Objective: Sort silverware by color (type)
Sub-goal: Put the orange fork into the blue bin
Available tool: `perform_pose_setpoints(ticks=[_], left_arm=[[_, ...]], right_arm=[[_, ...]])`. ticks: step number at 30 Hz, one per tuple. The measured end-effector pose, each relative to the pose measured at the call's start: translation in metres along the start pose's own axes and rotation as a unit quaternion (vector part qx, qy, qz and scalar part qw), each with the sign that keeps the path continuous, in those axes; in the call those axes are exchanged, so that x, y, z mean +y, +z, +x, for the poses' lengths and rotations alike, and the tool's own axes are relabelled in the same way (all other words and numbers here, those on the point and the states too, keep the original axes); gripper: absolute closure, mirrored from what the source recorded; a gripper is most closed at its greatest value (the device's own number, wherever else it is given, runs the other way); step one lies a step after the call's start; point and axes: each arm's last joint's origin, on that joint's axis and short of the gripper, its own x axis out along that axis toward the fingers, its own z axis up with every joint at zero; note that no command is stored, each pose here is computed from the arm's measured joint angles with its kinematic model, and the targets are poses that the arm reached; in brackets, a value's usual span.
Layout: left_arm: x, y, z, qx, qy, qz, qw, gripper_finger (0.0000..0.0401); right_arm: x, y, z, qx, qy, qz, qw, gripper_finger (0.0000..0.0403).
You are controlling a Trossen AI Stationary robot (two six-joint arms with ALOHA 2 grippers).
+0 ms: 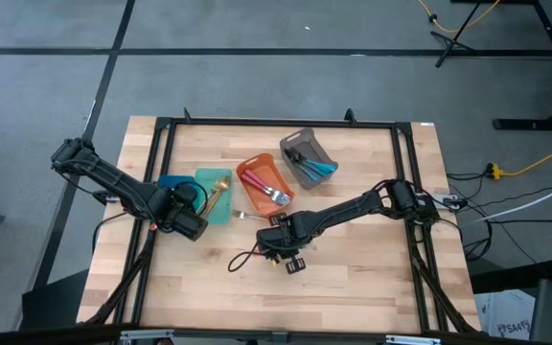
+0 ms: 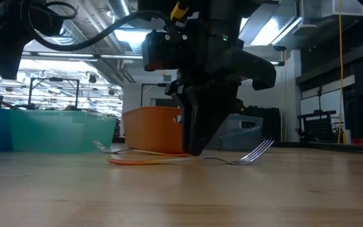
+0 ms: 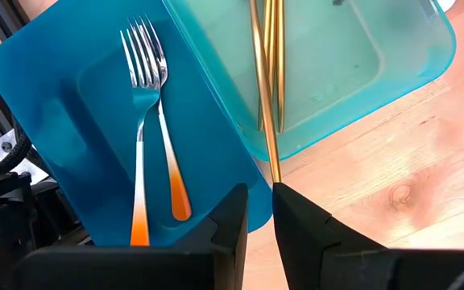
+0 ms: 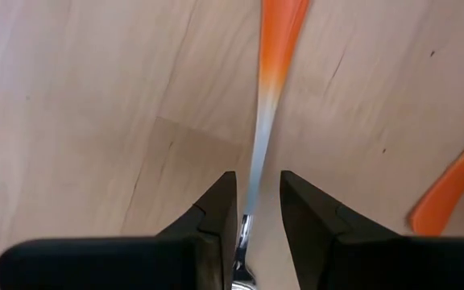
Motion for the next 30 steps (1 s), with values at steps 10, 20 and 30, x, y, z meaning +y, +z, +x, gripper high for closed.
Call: perform_pose_setpoints(ticks=[10, 20, 30], left_arm=[[0.000, 0.000, 0.000, 0.000, -0.001, 0.000, 1.000, 0.0348], [-0.001, 0.000, 0.000, -0.002, -0.003, 0.001, 1.000, 0.0348], [-0.002, 0.000, 0.000, -0.002, -0.008, 0.000, 1.000, 0.0348]], right_arm=[[-0.003, 0.000, 0.008, 0.003, 0.005, -0.005, 1.000, 0.0317], [-0.014, -0.002, 0.018, -0.001, 0.066, 0.011, 0.998, 0.0317], [-0.014, -0.002, 0.018, -0.001, 0.071, 0.012, 0.997, 0.0321]])
